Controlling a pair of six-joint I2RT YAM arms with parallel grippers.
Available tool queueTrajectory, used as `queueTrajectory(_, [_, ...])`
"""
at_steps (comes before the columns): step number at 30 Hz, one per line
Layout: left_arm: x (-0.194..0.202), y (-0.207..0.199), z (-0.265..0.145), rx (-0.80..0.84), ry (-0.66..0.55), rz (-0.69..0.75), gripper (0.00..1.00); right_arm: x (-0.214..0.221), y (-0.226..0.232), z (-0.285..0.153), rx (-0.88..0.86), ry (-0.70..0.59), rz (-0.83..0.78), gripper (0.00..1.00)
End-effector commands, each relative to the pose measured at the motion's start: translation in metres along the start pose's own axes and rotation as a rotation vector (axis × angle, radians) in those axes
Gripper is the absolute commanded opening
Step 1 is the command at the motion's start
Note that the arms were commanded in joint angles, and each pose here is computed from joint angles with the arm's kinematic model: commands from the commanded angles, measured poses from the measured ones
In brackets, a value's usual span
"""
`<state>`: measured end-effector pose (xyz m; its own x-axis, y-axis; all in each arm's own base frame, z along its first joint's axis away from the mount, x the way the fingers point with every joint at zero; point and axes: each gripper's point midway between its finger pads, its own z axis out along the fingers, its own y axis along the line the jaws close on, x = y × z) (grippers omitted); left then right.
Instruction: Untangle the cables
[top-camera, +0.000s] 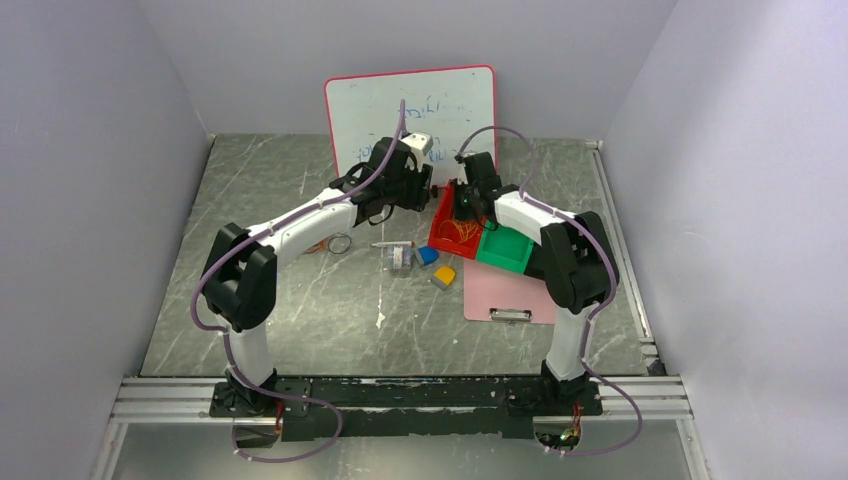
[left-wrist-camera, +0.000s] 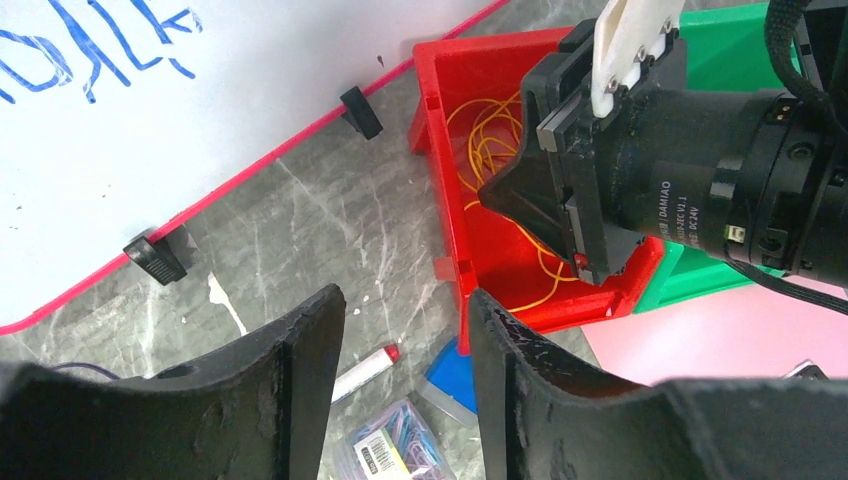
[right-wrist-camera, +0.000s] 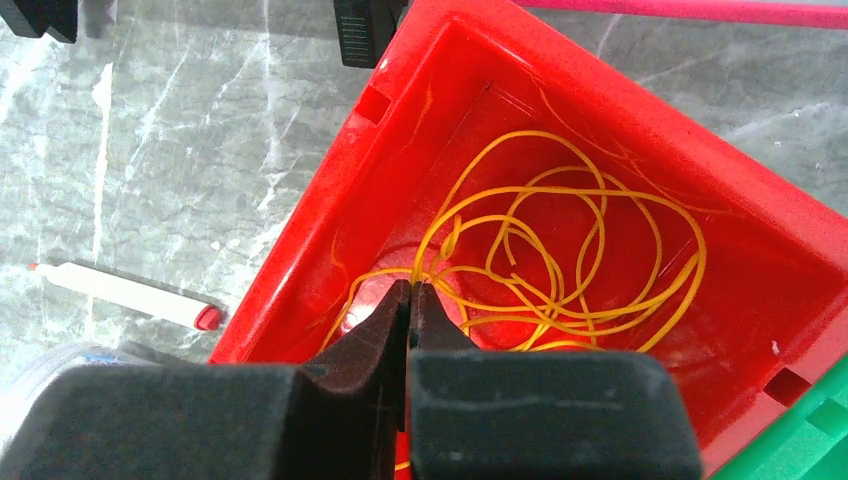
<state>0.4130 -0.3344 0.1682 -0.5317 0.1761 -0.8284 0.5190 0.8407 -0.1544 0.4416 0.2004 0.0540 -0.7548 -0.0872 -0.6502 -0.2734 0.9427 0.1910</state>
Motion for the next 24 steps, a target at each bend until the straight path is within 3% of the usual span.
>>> queueTrajectory(1, [-0.007, 0.008, -0.003, -0.038, -0.03, 0.018, 0.55, -0.015, 0.001, -0.01, 0.002, -0.046, -0.009, 0.06])
queueTrajectory(9, [-0.008, 0.015, -0.005, -0.076, -0.041, 0.025, 0.6, -0.044, 0.012, -0.036, -0.031, -0.121, -0.007, 0.33])
queueTrajectory(19, [-0.028, 0.034, -0.025, -0.161, -0.083, 0.009, 0.6, -0.081, 0.007, -0.1, 0.03, -0.302, -0.027, 0.43])
queueTrajectory(24, [-0.02, 0.074, -0.05, -0.228, -0.076, -0.097, 0.6, -0.084, 0.009, -0.129, 0.014, -0.393, -0.04, 0.45])
